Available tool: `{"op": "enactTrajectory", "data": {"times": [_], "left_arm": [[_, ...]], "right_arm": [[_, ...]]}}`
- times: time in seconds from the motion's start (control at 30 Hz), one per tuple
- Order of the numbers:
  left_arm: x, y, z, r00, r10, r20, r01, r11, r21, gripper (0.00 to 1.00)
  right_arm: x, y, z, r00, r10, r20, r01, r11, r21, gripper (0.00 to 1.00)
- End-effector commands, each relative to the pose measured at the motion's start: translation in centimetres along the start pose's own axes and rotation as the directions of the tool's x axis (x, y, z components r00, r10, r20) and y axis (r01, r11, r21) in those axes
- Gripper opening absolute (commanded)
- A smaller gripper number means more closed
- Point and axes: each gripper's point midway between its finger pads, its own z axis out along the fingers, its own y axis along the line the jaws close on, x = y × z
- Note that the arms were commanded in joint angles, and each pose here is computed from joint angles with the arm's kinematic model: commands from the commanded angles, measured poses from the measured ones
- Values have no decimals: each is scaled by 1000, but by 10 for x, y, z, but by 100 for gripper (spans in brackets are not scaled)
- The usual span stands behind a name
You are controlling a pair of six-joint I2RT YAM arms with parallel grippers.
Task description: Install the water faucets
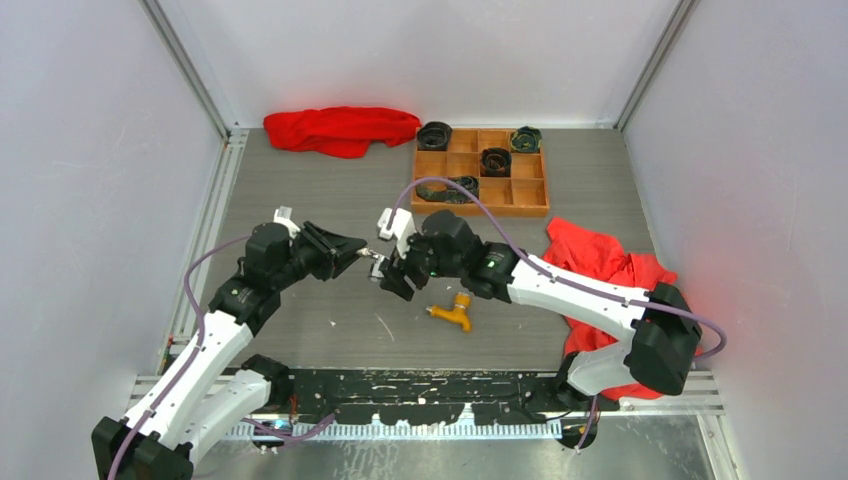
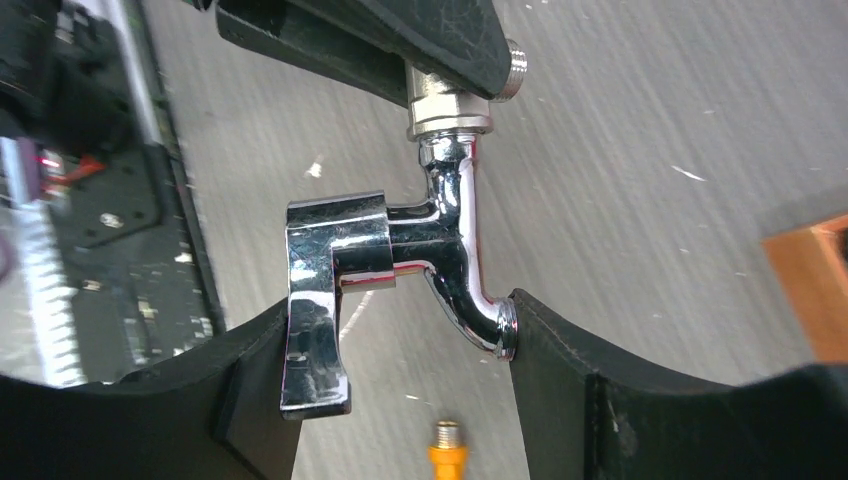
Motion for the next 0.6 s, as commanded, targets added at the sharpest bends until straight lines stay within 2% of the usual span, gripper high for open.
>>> {"op": "enactTrajectory", "data": {"times": [0.0,0.17,0.37,0.47,0.57], "left_arm": [[0,-31,-5,1000,32,-2,-31,992,125,0],[1,-30,-5,999,32,-7,-31,991,127,0],[1,-32,-8,999,43,2,-43,990,136,0],[0,-33,-10,999,50,8,-50,989,136,0],[-1,-35,-10,999,54,10,-54,989,139,0]], "right_arm": [[-61,7,-22,950,223,217,-179,962,-204,56],[-59,-2,-27,884,430,184,-335,857,-392,57],[-65,-8,-37,772,626,115,-457,671,-584,50],[-66,-12,-36,758,645,95,-489,659,-572,51],[-67,-17,-37,763,637,107,-501,688,-526,61]]}}
